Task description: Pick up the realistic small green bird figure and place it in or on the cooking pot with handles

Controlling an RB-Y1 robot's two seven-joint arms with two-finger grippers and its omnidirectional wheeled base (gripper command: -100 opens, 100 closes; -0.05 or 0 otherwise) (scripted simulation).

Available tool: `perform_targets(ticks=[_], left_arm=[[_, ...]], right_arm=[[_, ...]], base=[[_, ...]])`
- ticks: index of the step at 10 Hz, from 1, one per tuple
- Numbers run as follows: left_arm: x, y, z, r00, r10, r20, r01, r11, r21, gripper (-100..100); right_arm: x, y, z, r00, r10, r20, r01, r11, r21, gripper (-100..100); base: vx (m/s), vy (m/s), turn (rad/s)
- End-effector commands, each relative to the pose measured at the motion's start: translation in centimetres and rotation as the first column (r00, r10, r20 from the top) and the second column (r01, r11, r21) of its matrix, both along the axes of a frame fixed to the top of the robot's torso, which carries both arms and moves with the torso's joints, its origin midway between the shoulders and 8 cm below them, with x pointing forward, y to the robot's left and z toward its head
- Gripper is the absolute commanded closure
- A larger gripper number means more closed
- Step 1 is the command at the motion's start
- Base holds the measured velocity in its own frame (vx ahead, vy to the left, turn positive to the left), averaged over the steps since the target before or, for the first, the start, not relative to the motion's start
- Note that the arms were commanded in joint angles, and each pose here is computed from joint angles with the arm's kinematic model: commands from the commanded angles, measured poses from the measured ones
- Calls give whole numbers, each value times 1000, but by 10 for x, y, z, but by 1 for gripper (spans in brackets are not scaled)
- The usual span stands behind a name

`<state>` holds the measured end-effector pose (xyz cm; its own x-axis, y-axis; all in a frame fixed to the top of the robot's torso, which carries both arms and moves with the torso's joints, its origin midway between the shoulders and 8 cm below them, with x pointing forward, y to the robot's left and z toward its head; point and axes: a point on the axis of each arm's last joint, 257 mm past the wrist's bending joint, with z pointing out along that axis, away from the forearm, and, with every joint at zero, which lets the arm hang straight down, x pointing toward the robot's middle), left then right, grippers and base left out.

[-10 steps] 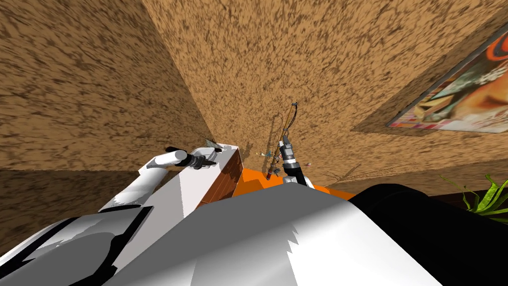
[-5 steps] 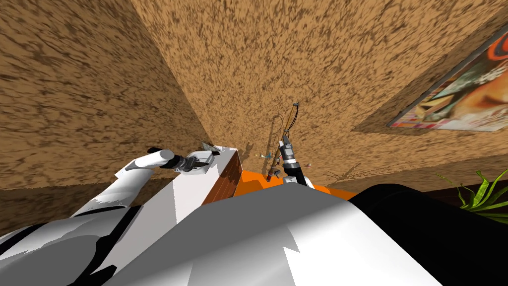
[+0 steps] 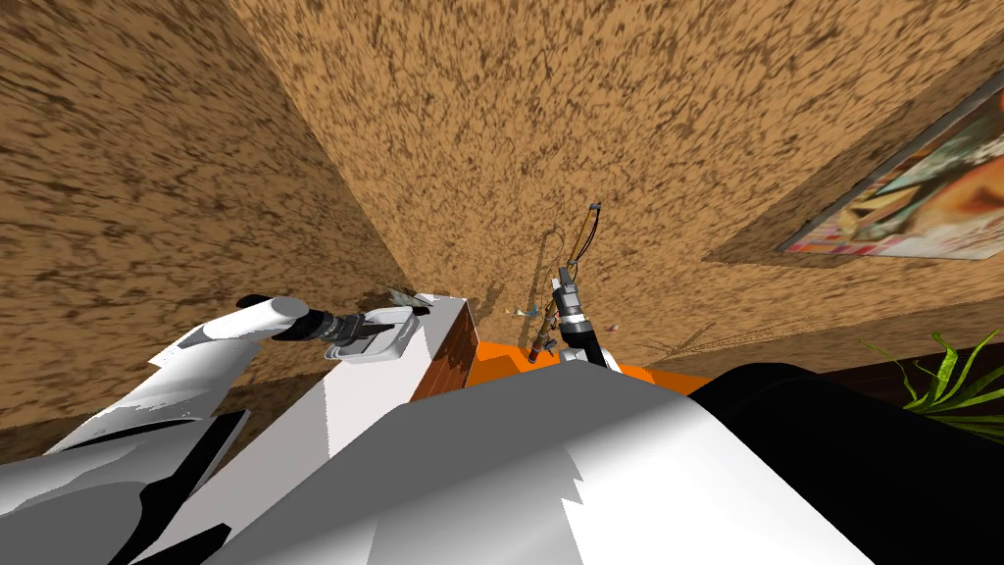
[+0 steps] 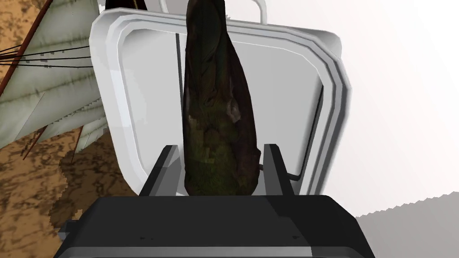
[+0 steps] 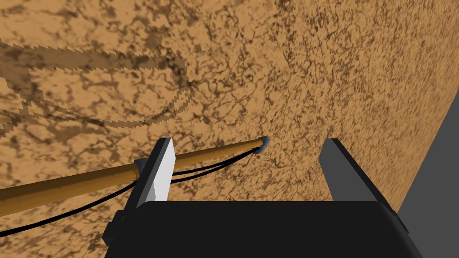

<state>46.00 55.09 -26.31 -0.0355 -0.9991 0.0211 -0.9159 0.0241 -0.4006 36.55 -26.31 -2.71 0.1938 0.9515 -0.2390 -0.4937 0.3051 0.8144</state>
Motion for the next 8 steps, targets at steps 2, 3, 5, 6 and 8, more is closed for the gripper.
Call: perform_targets(ticks=[2,3,5,6,8], left_arm=[[-17,32,11,997,76,-8,-76,997,-16,100],[-23,42,15,995,102,-9,-102,995,-22,100],[-36,64,25,987,161,-10,-162,986,-36,100],[-29,58,21,990,142,-10,-142,989,-32,100],[-29,60,22,989,145,-8,-145,989,-32,-100]], right_arm=[[0,0,0,1000,0,0,0,1000,0,0],[0,0,0,1000,0,0,0,1000,0,0],[0,0,0,1000,0,0,0,1000,0,0],[0,0,0,1000,0,0,0,1000,0,0],[0,0,0,1000,0,0,0,1000,0,0]], base=[[102,40,-111],[124,66,-86],[121,49,-88],[52,23,-13],[5,3,1]])
